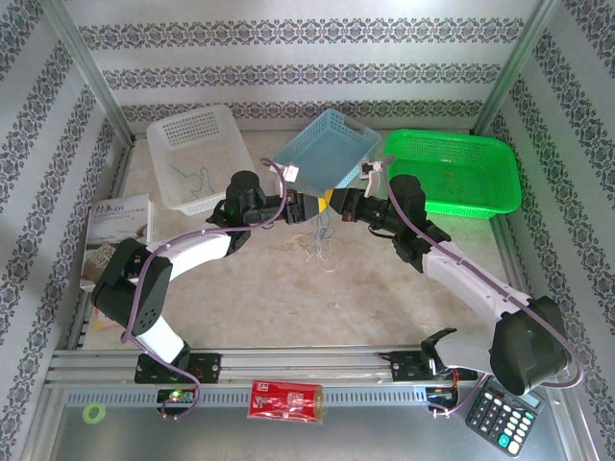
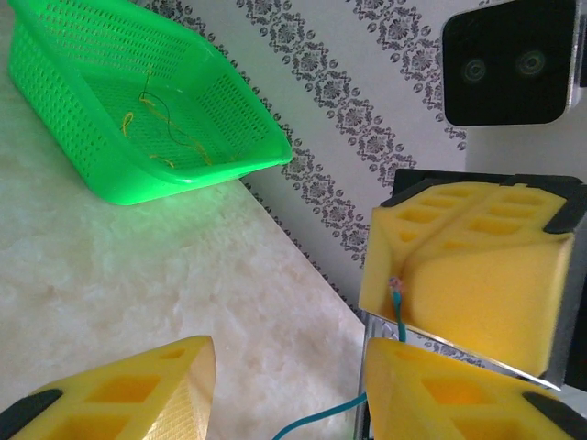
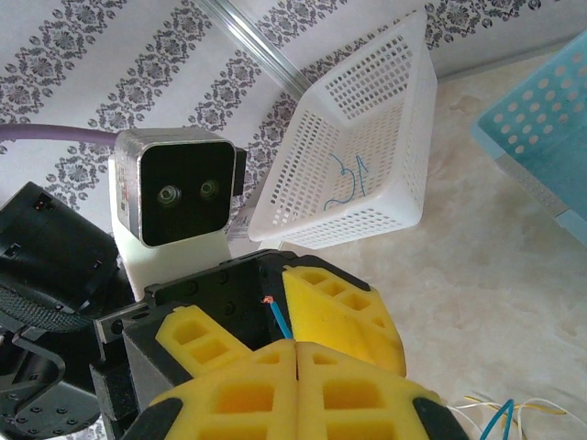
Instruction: Untangle the cables
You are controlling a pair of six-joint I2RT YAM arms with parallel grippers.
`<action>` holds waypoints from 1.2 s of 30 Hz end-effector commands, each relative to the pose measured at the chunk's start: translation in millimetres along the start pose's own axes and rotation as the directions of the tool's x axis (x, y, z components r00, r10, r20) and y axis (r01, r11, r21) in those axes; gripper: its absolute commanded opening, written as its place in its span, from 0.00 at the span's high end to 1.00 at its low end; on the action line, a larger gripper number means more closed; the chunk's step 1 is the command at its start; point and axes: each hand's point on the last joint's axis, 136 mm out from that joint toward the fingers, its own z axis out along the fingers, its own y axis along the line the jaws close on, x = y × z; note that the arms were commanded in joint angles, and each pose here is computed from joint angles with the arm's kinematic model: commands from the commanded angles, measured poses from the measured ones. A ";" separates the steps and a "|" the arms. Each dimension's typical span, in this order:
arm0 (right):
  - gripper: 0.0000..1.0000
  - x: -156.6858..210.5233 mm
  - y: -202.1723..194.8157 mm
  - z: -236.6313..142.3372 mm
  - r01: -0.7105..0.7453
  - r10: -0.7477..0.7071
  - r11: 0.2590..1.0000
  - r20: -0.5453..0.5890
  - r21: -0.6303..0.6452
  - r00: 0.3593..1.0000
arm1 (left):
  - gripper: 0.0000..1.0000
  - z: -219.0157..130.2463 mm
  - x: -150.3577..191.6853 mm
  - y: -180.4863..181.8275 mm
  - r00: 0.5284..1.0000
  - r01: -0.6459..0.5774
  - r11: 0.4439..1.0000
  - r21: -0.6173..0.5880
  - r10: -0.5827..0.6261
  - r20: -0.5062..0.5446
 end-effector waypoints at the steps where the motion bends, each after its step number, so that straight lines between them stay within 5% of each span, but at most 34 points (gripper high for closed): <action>1: 1.00 -0.8 -1.2 0.1 0.001 -0.001 1.000 0.006 -0.018 1.000 | 0.52 2.8 3.8 -14.8 1.000 -0.027 0.997 0.069 0.027 0.005; 16: 1.00 1.1 -5.0 1.6 -0.009 0.009 1.000 -0.003 -0.015 1.000 | 0.40 -0.2 6.4 -15.4 0.999 -0.044 0.996 0.083 0.042 0.028; 36: 1.00 3.6 -2.6 7.0 -0.028 0.027 0.999 -0.026 -0.037 0.999 | 0.52 11.6 3.8 -15.9 0.999 -0.011 0.988 0.153 0.005 0.037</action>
